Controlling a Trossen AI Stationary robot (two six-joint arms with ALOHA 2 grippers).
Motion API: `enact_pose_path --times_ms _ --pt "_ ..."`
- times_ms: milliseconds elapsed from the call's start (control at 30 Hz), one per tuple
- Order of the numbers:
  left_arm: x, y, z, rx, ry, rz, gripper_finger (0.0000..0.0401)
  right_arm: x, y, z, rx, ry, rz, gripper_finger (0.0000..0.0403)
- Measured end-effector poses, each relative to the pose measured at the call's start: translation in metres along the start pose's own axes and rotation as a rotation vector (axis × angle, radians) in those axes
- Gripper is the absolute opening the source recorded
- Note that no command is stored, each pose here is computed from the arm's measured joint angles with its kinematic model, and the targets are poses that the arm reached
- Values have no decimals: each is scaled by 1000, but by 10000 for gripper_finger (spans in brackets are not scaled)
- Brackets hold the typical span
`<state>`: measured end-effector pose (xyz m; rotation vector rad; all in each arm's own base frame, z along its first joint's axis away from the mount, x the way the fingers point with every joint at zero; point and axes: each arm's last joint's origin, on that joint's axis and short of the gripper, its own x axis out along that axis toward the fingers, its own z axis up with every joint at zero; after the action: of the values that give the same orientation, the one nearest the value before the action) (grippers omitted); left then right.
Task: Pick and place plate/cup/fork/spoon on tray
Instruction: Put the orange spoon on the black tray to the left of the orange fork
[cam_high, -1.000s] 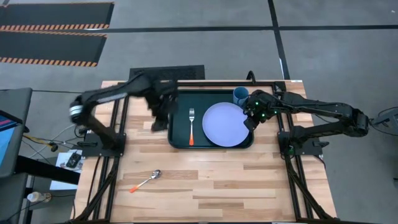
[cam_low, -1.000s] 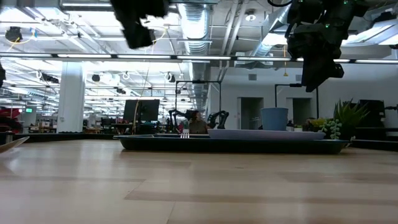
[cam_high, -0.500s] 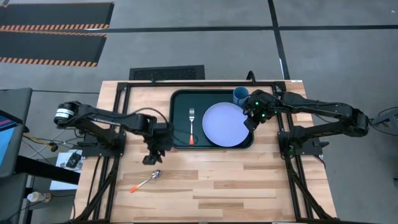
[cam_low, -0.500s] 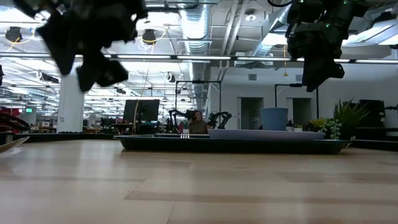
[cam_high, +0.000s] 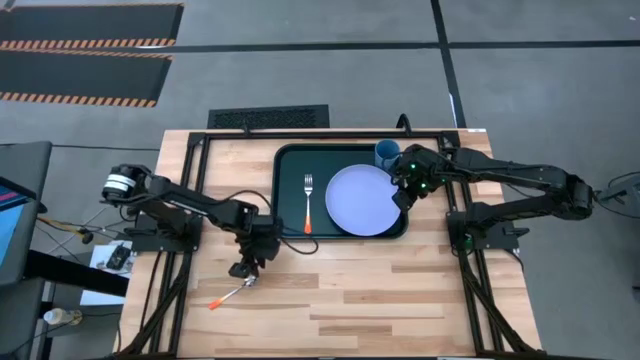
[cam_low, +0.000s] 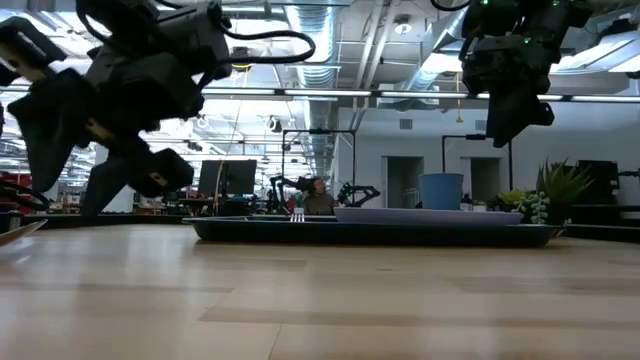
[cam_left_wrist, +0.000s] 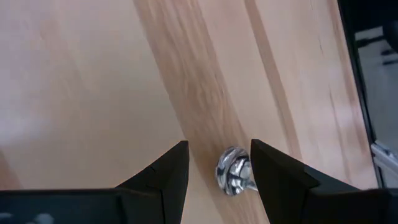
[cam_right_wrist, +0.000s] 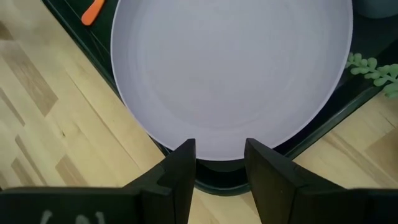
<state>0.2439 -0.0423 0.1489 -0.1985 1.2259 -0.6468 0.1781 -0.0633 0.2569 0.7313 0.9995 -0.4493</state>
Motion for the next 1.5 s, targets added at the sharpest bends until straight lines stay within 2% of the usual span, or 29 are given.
enact_pose_path --times_ms 233,400,533,800,967,1067,1200,1333,1500 --pt "24 5 -3 8 80 -66 157 0 0 0 3 3 -1 161" --pt "29 7 -4 29 97 -82 151 0 0 0 2 3 -1 161" --pt "29 7 -4 49 99 -81 116 0 0 0 2 3 -1 161" --pt "29 7 -4 48 101 -82 11 0 0 0 11 2 -1 161" --pt "29 7 -5 -6 104 -82 6 0 0 0 11 2 -1 161" --pt "28 6 -2 -91 100 -113 3 0 0 0 10 2 -1 161" --pt "8 5 12 -191 28 -142 2 0 0 0 10 1 -1 161" --pt "-33 12 22 -249 -106 -100 1 0 0 0 9 0 -1 161" --pt "-96 43 21 -384 -327 96 0 0 0 0 -2 -3 0 161"
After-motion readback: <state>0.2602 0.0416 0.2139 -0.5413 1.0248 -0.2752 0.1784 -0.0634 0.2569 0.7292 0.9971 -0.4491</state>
